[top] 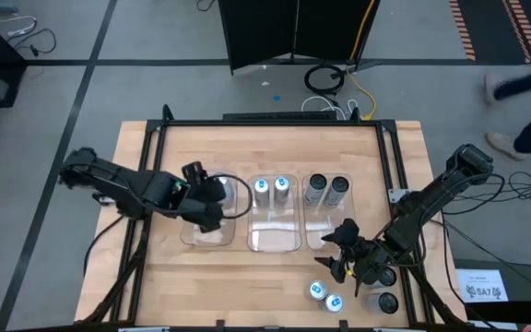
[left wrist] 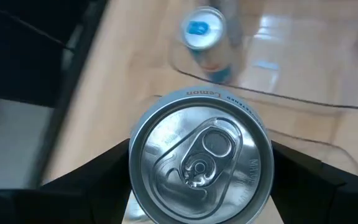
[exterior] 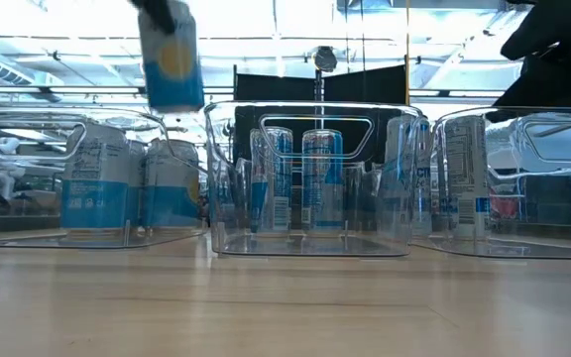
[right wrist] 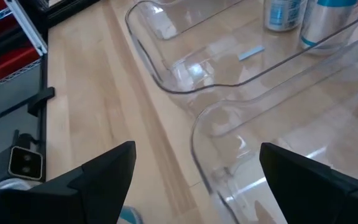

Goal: Sort soda cans
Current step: Put the blue-white soda can into the left transparent bin

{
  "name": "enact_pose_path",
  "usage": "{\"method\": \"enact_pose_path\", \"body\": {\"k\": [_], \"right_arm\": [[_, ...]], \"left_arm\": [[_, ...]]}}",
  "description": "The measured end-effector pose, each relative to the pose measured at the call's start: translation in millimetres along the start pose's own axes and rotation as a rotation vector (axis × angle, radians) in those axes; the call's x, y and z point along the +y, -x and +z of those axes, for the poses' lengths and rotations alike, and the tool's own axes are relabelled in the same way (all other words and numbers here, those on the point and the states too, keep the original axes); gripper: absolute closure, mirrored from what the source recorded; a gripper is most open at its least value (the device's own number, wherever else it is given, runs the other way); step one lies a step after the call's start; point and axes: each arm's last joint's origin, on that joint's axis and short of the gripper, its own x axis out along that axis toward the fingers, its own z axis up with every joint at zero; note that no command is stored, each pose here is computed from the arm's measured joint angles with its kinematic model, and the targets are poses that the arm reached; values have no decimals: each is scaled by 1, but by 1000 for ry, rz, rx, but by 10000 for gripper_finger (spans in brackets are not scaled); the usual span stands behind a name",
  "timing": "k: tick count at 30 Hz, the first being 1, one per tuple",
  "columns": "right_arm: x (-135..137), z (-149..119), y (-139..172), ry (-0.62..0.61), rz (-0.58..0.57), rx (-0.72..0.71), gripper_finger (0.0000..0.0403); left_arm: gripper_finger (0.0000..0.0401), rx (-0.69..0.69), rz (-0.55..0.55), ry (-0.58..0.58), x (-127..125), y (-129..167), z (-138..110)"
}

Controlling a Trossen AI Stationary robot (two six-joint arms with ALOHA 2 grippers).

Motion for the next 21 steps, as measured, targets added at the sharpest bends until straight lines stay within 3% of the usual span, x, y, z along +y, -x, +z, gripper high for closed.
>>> {"method": "enact_pose_path", "body": {"k": [4,9,21], "right_arm": [[2,0,1,-9,15,-5,67],[4,1,1,-12,36,-19,67],[6,2,1,4,46,-26,67]], "left_arm": [[85,-41,-108,76,-7,-24,-19],[85,-15,-160,105,-12,-49,-33],[85,96,-113,166,-3,-94,-52]]}}
